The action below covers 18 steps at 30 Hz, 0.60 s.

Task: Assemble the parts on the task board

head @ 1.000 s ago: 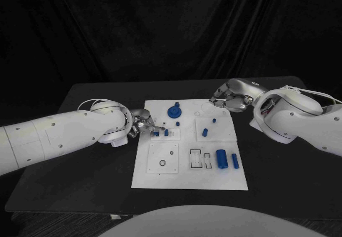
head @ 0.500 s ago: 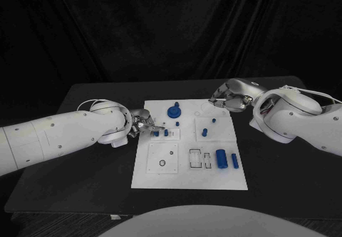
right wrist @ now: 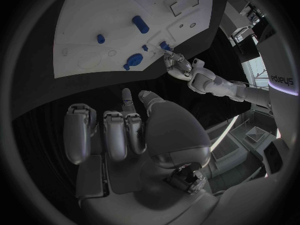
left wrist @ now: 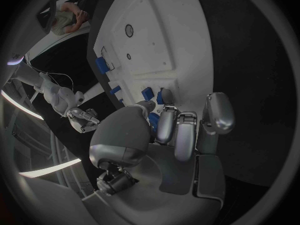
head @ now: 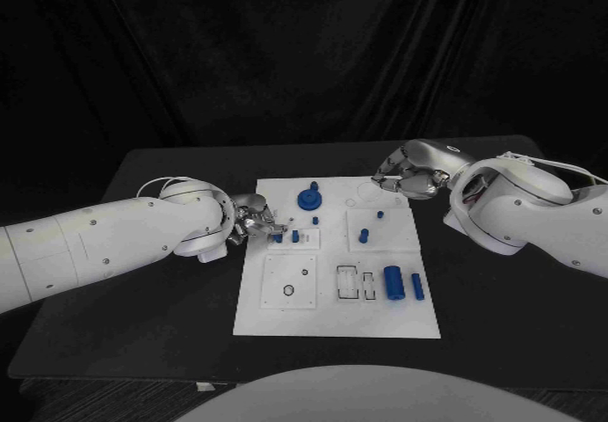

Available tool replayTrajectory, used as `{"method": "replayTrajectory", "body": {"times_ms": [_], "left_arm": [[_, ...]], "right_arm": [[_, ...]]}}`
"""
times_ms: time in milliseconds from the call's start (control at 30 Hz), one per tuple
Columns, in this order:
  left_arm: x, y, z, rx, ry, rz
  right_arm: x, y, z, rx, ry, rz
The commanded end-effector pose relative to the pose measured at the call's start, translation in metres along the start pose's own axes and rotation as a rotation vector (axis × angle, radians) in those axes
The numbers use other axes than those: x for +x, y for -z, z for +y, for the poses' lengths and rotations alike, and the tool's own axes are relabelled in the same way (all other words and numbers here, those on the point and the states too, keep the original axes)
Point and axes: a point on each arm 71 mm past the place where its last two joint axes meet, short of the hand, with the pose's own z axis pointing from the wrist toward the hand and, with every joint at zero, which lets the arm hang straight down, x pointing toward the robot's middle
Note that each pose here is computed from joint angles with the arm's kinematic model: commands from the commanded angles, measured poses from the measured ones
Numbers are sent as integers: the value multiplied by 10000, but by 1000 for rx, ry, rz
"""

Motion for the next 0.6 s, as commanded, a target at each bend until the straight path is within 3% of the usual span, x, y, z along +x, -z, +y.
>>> {"method": "replayTrajectory", "body": {"times_ms": [33, 600], "left_arm": [[20, -1, -13, 16, -6, 9], [35, -7, -15, 14, -16, 33]], "right_arm": [[7, 4, -7, 10, 0, -1], [9, 6, -9, 10, -1, -1]]}}
